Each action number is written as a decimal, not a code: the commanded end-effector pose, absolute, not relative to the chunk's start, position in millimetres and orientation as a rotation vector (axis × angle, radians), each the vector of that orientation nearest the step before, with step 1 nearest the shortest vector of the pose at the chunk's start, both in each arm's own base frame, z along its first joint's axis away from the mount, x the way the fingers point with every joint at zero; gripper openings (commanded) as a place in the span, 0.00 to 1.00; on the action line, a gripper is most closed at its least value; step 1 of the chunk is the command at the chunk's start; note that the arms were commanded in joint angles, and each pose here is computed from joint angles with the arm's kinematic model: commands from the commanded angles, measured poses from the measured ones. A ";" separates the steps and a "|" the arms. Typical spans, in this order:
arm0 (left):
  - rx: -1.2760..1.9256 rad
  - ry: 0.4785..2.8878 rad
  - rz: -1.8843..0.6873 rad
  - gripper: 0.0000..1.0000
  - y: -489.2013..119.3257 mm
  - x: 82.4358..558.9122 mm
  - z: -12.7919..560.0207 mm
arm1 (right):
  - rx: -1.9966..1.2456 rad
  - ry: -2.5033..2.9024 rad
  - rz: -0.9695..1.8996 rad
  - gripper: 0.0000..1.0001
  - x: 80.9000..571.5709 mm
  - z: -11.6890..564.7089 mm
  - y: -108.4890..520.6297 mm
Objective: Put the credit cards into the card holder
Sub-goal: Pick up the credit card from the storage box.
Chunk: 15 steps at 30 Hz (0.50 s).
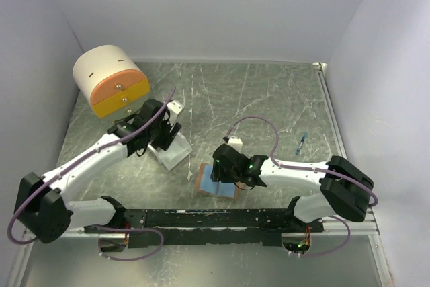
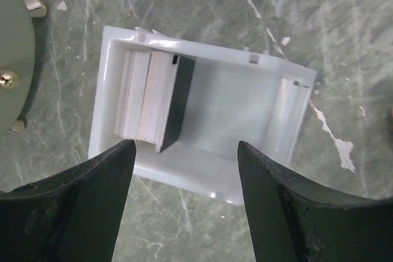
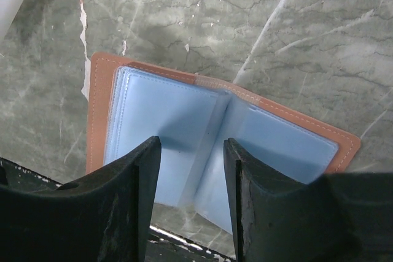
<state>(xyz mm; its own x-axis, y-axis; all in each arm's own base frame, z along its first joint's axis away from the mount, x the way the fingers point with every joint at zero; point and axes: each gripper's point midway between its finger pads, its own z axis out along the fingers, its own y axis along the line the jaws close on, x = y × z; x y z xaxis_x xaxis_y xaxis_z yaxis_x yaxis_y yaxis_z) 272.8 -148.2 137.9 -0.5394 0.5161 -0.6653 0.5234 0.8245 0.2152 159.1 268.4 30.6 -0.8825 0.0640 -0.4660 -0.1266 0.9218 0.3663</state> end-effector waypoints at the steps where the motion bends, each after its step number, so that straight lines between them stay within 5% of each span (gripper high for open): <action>1: 0.762 2.266 0.005 0.78 -145.7 294.5 140.1 | -0.064 2.588 0.544 0.46 160.7 31.3 272.4; 15: 0.869 2.324 0.097 0.72 -133.1 305.3 97.4 | -0.086 2.589 0.584 0.45 157.3 31.2 279.6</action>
<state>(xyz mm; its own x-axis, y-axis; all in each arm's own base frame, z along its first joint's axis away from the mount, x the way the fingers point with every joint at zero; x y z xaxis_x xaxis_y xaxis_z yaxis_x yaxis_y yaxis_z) 297.7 -130.8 97.6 -0.6145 0.5804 -0.5344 0.5336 0.8047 0.2603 156.9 271.4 29.3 -0.8863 0.0531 -0.4600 -0.1380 0.9180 0.3718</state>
